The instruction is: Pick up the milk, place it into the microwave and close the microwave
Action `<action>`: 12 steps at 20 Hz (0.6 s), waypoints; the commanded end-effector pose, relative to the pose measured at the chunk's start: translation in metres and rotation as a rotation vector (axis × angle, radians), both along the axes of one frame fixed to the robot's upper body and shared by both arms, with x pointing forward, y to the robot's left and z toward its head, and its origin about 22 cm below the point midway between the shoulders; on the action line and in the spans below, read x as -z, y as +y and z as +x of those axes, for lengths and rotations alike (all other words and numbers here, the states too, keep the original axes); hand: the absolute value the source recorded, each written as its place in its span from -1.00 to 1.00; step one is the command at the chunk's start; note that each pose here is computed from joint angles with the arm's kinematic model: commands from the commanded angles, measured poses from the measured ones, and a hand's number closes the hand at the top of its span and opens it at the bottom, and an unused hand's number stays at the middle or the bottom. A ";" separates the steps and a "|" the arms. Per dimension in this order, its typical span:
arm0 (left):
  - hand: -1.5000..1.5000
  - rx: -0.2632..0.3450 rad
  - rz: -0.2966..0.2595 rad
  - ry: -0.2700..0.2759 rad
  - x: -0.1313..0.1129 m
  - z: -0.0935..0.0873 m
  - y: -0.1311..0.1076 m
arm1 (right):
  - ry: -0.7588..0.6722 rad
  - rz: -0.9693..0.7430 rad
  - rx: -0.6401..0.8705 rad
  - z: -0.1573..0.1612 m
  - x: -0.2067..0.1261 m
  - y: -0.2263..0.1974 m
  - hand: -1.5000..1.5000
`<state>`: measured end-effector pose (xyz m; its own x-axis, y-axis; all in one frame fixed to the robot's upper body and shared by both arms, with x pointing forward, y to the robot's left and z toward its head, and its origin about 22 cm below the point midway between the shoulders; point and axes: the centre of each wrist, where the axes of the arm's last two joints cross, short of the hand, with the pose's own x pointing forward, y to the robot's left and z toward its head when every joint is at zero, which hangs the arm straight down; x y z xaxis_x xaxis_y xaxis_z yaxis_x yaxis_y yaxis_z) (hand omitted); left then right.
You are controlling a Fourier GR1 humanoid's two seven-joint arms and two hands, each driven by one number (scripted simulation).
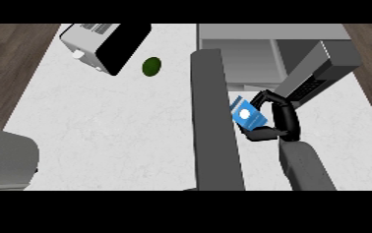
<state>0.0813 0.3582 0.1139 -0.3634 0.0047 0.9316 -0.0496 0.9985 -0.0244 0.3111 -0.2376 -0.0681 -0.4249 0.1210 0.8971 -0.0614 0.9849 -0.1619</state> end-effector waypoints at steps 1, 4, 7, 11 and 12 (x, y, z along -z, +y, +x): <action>-1.00 -0.011 -0.010 0.018 0.002 -0.011 0.006 | 0.006 0.000 0.008 0.022 -0.042 0.027 1.00; -1.00 -0.010 0.001 0.017 0.006 0.011 0.007 | -0.016 -0.066 0.037 0.043 -0.045 0.037 1.00; -1.00 0.000 -0.002 -0.007 -0.002 0.010 0.006 | -0.032 -0.163 0.093 0.069 -0.066 0.045 1.00; -1.00 -0.009 0.005 0.007 0.001 0.003 0.012 | -0.007 -0.253 0.114 0.087 -0.075 0.051 1.00; -1.00 0.006 -0.011 -0.001 0.020 0.018 0.002 | 0.004 -0.260 0.131 0.098 -0.083 0.065 1.00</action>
